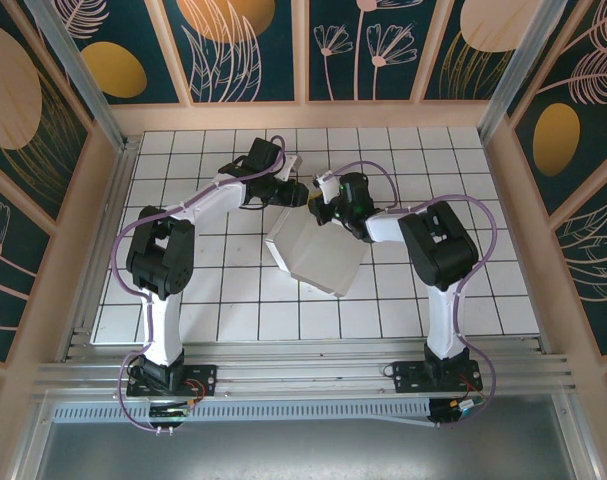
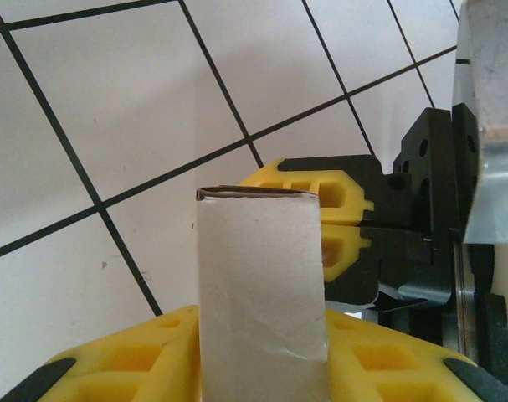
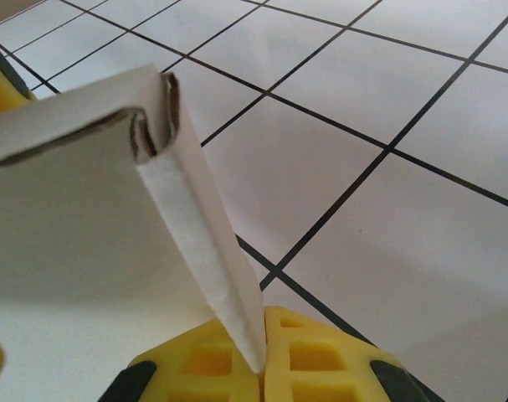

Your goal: Fold the paper box

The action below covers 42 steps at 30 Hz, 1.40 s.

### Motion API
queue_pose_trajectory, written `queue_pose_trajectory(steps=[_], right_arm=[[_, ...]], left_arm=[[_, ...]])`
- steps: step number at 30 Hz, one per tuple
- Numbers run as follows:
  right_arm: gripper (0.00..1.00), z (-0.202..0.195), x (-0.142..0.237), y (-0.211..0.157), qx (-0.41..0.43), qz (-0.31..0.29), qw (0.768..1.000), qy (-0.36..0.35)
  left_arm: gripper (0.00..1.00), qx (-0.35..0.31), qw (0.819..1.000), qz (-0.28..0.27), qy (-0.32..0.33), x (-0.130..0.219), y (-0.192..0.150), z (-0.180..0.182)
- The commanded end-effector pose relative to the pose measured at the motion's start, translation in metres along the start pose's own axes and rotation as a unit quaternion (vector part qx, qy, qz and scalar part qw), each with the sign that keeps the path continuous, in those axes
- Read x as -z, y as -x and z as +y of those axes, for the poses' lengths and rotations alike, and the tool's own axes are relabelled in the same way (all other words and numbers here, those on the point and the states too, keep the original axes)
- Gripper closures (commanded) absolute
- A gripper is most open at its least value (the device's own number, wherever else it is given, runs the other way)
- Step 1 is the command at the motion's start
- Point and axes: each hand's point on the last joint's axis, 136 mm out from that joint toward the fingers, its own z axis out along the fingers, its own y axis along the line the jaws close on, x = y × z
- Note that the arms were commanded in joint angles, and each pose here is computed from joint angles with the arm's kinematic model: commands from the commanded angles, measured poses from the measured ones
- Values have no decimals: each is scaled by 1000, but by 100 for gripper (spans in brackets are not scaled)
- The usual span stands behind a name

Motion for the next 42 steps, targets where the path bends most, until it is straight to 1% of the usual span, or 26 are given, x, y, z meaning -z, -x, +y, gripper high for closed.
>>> queue_pose_trajectory(steps=[1,2,4,10,12,14,18,23,30,34,38,40,42], right_arm=[[92,-3,2,-69,-15,115,993,-17],[89,-3,2,-70,-12,119,993,-17],[88,-2,4,-72,-7,129,992,-12],[89,14,13,-76,-10,131,990,42],[92,14,14,-75,-11,130,991,43],[92,13,16,-73,-11,127,991,43],[86,8,23,-71,-16,124,991,43],[85,8,36,-73,-21,121,991,50],[100,6,41,-67,-22,102,994,38],[100,-2,36,-58,-23,84,996,16],[100,-5,24,-57,-1,83,996,-22],[100,-5,18,-57,-4,83,996,-23],[100,1,14,-53,-9,78,997,-4]], left_arm=[[64,-2,997,57,-53,-18,-29,-27],[64,-2,997,58,-53,-18,-29,-26],[64,-1,997,59,-53,-19,-29,-26],[64,-1,997,58,-51,-17,-29,-26],[64,-1,997,57,-51,-17,-28,-26],[64,-1,997,58,-51,-17,-29,-26],[64,-1,997,58,-52,-17,-28,-27],[64,-2,997,56,-52,-16,-27,-27],[64,0,997,56,-54,-17,-25,-28],[64,2,997,57,-58,-17,-26,-30],[64,8,996,62,-70,-19,-29,-32],[64,14,994,63,-91,-20,-31,-38],[64,19,992,64,-110,-22,-34,-43]])
